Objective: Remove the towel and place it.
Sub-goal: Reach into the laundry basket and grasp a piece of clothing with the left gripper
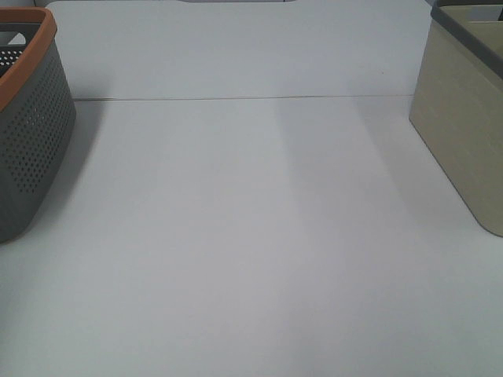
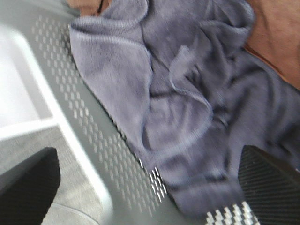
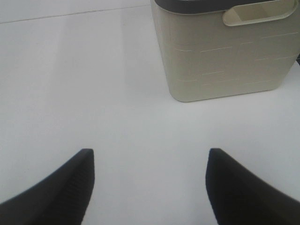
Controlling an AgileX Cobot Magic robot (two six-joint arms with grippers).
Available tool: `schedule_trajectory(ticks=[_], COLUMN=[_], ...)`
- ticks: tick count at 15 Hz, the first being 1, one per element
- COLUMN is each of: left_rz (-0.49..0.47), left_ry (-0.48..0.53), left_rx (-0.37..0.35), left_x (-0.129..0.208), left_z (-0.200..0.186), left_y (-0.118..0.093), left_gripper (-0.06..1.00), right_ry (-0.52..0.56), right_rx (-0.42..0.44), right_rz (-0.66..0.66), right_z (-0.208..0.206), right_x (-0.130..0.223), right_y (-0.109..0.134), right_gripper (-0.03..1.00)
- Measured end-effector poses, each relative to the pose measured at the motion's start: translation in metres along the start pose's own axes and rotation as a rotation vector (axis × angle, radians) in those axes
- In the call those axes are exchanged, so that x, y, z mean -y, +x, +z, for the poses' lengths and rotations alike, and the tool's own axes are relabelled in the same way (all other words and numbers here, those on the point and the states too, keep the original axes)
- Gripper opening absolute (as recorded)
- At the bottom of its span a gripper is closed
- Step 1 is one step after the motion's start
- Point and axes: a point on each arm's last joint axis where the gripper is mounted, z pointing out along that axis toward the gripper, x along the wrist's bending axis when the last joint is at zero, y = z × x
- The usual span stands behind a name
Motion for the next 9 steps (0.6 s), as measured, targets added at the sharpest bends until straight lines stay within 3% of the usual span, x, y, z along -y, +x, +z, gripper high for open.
schedule_trajectory(ticks=[5,9], left_rz=[0.037,0.067], left_ry=[-0.011,-0.017], left_rx=[0.058,0.070], left_x=[-0.010,-0.016], left_z=[0.084,0.121], left_y=[-0.009,-0.021], left_gripper=[0.98,0.97], right_ry=[0.000,0.000], right_rx=[0.000,0.000], right_rz=[0.000,0.000], right_z=[0.000,0.000], right_x=[0.000,0.000], right_y=[0.000,0.000], right_gripper=[0.68,0.68])
